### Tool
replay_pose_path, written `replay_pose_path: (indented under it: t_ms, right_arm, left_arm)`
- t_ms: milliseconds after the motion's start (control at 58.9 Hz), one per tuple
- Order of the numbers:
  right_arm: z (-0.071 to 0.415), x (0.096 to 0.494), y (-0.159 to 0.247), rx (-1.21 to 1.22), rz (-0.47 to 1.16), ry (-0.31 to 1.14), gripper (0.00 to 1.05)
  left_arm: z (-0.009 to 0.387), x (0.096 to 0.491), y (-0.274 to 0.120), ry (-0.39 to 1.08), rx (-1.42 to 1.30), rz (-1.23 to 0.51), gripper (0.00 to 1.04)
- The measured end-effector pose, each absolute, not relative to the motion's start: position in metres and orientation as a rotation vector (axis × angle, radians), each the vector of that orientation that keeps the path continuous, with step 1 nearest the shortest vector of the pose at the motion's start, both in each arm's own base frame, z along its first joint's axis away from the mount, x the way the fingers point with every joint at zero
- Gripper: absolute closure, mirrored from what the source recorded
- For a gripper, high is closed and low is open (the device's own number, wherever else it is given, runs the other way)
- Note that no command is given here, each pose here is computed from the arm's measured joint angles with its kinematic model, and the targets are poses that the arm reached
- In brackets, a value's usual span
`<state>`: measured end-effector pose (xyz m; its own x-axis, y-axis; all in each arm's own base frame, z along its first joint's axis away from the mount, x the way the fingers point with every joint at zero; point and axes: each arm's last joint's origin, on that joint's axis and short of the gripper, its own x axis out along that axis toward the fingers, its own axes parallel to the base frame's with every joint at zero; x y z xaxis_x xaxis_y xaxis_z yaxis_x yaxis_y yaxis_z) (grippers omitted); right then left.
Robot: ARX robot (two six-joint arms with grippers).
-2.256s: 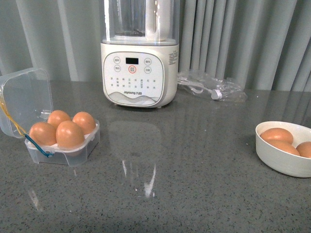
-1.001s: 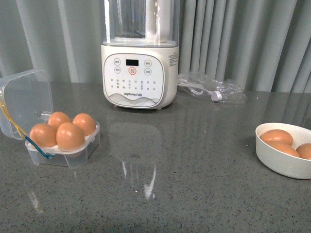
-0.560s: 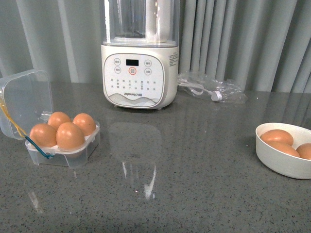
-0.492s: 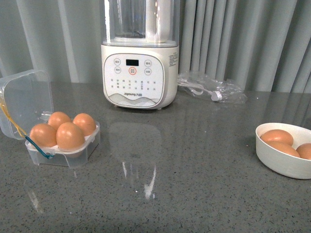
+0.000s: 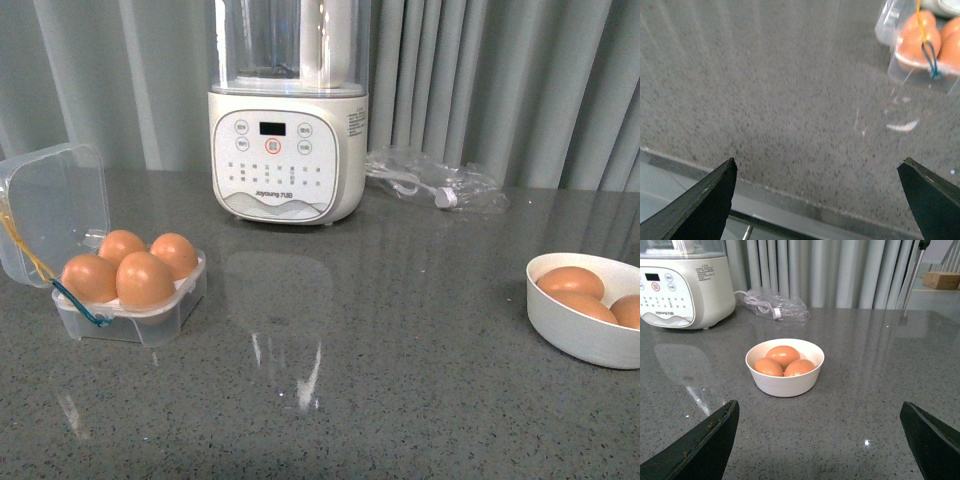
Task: Put egg into box
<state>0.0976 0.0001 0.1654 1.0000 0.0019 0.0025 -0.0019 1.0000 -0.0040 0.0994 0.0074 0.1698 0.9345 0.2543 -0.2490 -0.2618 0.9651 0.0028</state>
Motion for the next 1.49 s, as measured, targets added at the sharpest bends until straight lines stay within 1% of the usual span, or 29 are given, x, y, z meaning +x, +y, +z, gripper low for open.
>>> replay_pose_path:
  t_ms: [187,305,424,509,662,984,1222,1493]
  right_arm:
    - [0.165,0.098,0.000,-0.004,0.002,-0.002,0.07]
    - [0.165,0.098,0.000,-0.004,0.002,-0.002,0.07]
    - [0.165,0.098,0.000,-0.004,0.002,-0.002,0.07]
    - [0.165,0.098,0.000,-0.004,0.002,-0.002,0.07]
    - [0.165,0.098,0.000,-0.004,0.002,-0.002,0.07]
    - [0.165,0.098,0.000,-0.004,0.002,-0.002,0.07]
    - [0.165,0.098,0.000,-0.004,0.002,-0.002,0.07]
    - [0.165,0.098,0.000,-0.004,0.002,-0.002,0.07]
  left_arm:
    - [0.193,0.114,0.013,0.156,-0.016,0.217,0.07]
    - [0.213,0.140,0.022,0.105,-0.017,0.123,0.07]
    - [0.232,0.172,0.030,0.074,0.004,0.084,0.07]
    - [0.238,0.195,0.034,0.100,0.025,0.054,0.07]
    - [0.244,0.230,0.040,0.134,0.037,0.052,0.07]
    - [0.242,0.306,0.077,0.246,0.073,0.164,0.07]
    - [0.236,0.333,0.086,0.287,0.052,0.136,0.07]
    - [0.233,0.348,0.090,0.295,0.045,0.135,0.07]
